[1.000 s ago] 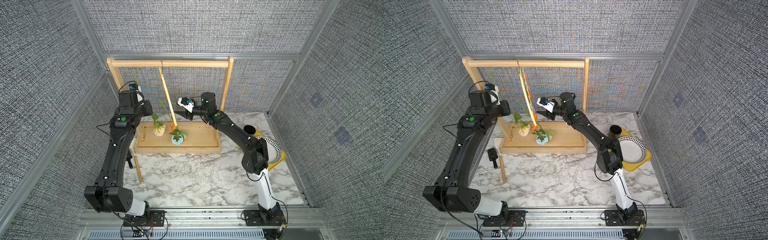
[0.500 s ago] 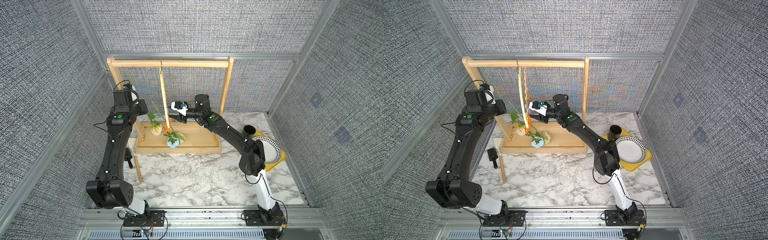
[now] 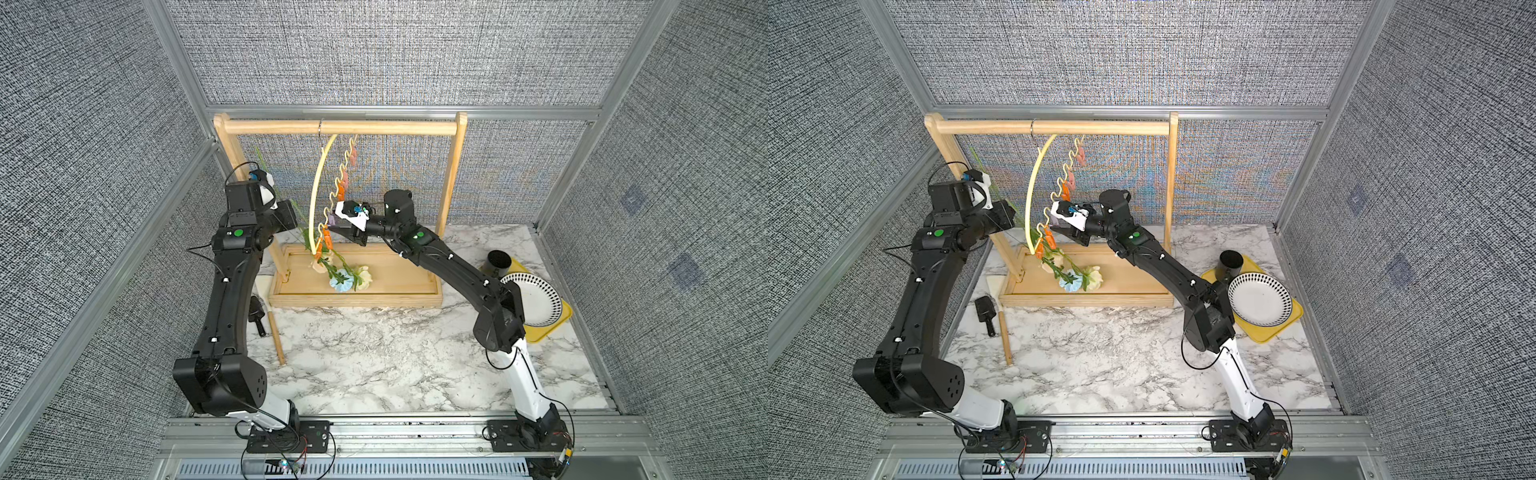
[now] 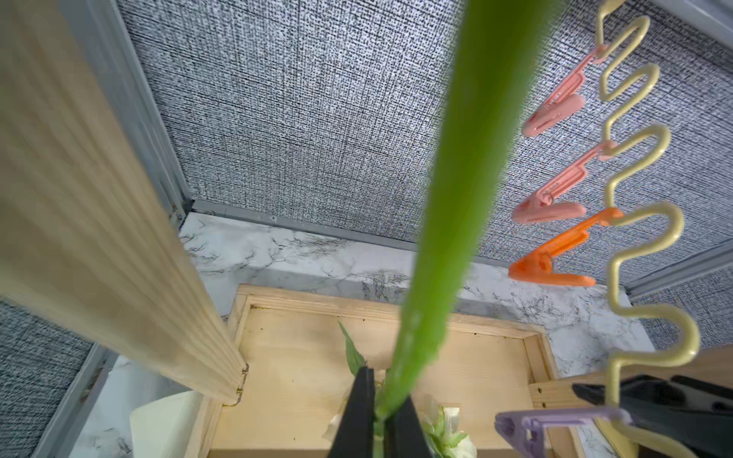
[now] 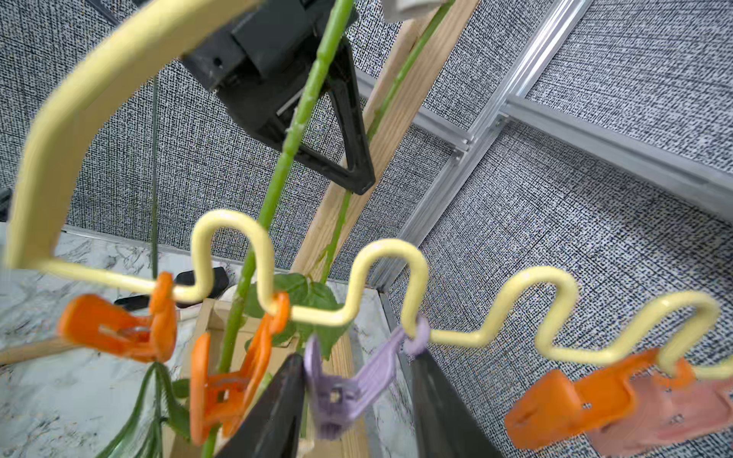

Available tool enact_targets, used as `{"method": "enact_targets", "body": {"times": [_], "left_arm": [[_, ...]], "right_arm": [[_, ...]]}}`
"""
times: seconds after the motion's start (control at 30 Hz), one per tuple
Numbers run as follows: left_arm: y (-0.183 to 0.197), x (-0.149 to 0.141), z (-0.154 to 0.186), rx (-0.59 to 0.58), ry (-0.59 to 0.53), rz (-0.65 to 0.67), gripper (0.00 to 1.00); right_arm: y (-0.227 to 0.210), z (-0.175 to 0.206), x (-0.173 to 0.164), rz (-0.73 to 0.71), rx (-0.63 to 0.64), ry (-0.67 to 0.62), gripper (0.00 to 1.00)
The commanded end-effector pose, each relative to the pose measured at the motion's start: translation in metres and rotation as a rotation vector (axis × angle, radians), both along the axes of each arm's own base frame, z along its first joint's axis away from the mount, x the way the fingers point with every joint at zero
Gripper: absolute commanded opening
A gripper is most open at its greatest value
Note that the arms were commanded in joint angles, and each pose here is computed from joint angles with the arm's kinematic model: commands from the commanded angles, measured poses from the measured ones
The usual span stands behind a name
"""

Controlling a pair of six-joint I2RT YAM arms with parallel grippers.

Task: Dry the flowers on a clothes hanger
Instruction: Open the clamp at the hanger.

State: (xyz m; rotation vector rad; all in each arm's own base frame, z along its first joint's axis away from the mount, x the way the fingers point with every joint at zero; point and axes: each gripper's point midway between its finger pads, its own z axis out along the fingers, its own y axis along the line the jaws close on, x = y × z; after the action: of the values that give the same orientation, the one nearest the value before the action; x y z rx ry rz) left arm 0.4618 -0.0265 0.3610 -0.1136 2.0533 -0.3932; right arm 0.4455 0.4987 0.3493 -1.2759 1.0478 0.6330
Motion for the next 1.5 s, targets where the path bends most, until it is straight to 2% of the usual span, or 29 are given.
{"method": "enact_targets", "body": {"times": [0.0,0.27,0.53,0.63,0.8,1.0,1.4,1.47], "left_arm": [[-0.013,0.004,0.016,-0.038,-0.061,-0.08,0.02],[-0.021,0.008,0.021,-0.067,-0.076,-0.141,0.02],[-0.027,0.011,0.025,-0.12,-0.084,-0.183,0.02],[-0.03,0.012,0.024,-0.142,-0.081,-0.198,0.02],[-0.031,0.013,0.023,-0.173,-0.075,-0.212,0.02],[-0.027,0.013,0.027,-0.196,-0.091,-0.225,0.02],[-0.037,0.017,0.021,-0.263,-0.084,-0.304,0.02],[-0.037,0.018,0.017,-0.266,-0.077,-0.308,0.02]], "right_arm": [[-0.001,0.012,0.004,-0.022,0.041,0.008,0.37],[0.002,0.011,0.006,-0.024,0.066,0.049,0.36],[0.009,0.008,0.006,-0.025,0.085,0.082,0.41],[0.011,0.01,0.007,-0.027,0.095,0.087,0.4],[0.013,0.012,0.012,-0.05,0.115,0.095,0.32],[0.011,0.017,0.012,-0.057,0.121,0.088,0.26],[0.011,0.016,0.01,-0.056,0.107,0.084,0.26],[0.01,0.014,0.009,-0.053,0.093,0.08,0.29]]}}
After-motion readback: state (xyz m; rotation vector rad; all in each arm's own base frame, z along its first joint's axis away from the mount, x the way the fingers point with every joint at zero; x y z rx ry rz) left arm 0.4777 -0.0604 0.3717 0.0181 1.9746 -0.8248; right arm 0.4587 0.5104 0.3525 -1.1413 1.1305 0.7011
